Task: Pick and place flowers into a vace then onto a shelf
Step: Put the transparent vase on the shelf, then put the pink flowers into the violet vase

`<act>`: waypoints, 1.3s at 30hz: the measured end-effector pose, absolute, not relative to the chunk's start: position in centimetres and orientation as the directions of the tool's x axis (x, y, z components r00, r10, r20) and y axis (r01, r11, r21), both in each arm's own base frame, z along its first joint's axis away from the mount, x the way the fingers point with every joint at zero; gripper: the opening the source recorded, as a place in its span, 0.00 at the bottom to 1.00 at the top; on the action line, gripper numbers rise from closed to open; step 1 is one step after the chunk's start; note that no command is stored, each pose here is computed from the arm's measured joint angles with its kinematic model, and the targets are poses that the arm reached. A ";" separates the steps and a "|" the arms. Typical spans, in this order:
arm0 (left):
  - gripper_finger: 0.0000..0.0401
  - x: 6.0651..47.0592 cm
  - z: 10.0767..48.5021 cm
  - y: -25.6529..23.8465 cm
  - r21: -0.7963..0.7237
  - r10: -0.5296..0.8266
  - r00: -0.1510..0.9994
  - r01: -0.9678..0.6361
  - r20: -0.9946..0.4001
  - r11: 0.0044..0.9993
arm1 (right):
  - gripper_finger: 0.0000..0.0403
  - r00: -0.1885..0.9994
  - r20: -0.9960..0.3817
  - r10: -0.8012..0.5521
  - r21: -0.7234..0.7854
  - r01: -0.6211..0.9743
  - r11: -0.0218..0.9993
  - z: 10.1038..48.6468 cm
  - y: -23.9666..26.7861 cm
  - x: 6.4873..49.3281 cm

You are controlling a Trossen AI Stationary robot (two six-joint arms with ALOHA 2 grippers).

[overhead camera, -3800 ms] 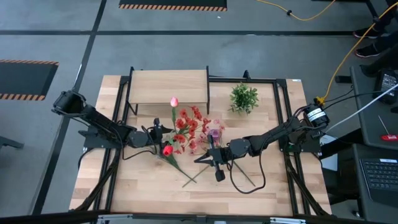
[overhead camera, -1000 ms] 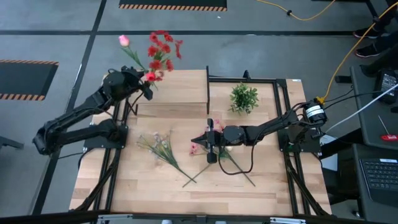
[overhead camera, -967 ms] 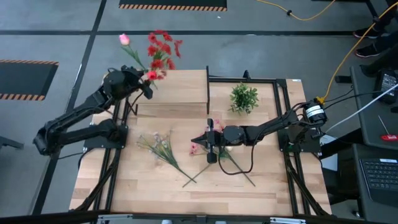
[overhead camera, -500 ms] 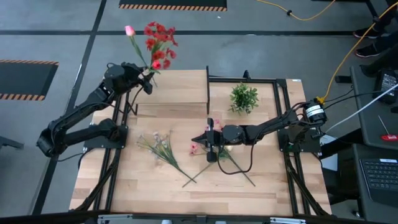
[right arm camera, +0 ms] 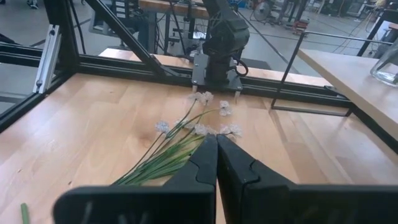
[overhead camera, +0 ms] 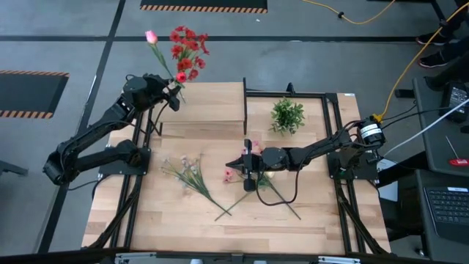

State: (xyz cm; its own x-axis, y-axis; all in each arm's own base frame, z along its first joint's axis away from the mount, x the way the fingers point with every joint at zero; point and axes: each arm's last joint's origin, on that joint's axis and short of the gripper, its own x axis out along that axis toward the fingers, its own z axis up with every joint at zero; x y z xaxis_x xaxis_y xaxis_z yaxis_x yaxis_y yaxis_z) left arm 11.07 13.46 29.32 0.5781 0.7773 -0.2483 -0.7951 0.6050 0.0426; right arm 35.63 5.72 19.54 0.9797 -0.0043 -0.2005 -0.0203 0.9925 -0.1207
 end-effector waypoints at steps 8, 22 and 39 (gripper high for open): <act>0.50 11.0 29.3 13.4 0.036 0.780 0.573 -0.800 -0.252 0.599 | 0.01 0.980 -0.201 -0.004 -0.121 -0.020 0.992 19.5 5.7 35.6; 0.54 11.0 29.2 13.4 0.034 0.772 0.579 -0.794 -0.262 0.607 | 0.01 0.980 -0.201 -0.004 -0.121 -0.020 0.992 19.5 5.7 35.6; 0.58 9.9 29.7 12.0 0.025 0.772 0.584 -0.793 -0.251 0.608 | 0.01 0.980 -0.201 -0.004 -0.125 -0.021 0.992 19.5 5.7 35.6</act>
State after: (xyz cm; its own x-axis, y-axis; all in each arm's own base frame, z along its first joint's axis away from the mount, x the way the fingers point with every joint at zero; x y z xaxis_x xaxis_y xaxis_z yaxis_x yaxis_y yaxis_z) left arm 9.93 12.04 29.73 0.5841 0.7721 -0.2505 -0.7932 0.6084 0.0255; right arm 35.62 5.72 19.54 0.9796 -0.0043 -0.2009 -0.0211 0.9920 -0.1245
